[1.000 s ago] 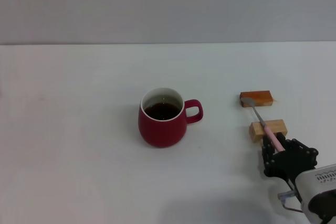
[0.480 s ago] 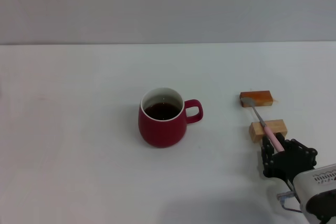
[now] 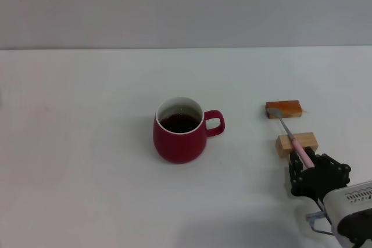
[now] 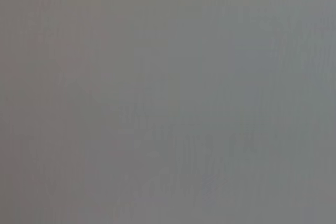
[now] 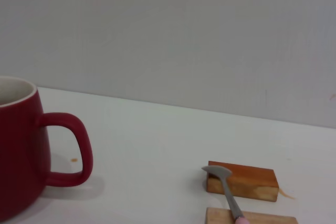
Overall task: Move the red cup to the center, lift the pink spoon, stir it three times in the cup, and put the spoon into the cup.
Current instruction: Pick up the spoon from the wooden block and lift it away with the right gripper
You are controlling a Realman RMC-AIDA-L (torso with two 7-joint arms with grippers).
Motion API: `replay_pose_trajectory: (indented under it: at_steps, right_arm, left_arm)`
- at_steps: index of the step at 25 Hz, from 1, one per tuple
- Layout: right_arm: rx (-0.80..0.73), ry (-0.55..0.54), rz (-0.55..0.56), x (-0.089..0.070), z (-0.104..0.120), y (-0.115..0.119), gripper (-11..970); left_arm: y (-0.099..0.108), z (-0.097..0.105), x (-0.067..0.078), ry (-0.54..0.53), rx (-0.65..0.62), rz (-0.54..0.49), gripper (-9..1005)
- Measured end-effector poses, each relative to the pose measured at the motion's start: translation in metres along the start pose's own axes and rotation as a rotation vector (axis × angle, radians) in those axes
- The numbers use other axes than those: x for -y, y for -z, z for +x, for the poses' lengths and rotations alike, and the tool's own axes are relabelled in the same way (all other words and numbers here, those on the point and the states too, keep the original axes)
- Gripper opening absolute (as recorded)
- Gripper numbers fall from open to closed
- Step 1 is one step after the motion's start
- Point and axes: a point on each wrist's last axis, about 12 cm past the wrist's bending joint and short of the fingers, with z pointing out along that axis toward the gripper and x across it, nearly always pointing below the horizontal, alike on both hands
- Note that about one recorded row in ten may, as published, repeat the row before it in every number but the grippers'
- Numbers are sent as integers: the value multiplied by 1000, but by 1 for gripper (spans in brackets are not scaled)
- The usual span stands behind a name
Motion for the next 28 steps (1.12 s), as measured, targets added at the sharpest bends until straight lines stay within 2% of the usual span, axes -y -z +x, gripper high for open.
replay_pose_trajectory:
  at_steps: [28]
  right_arm:
    - [-3, 0, 2, -1, -2, 0, 241]
  left_arm:
    - [1, 1, -1, -1, -2, -2, 576]
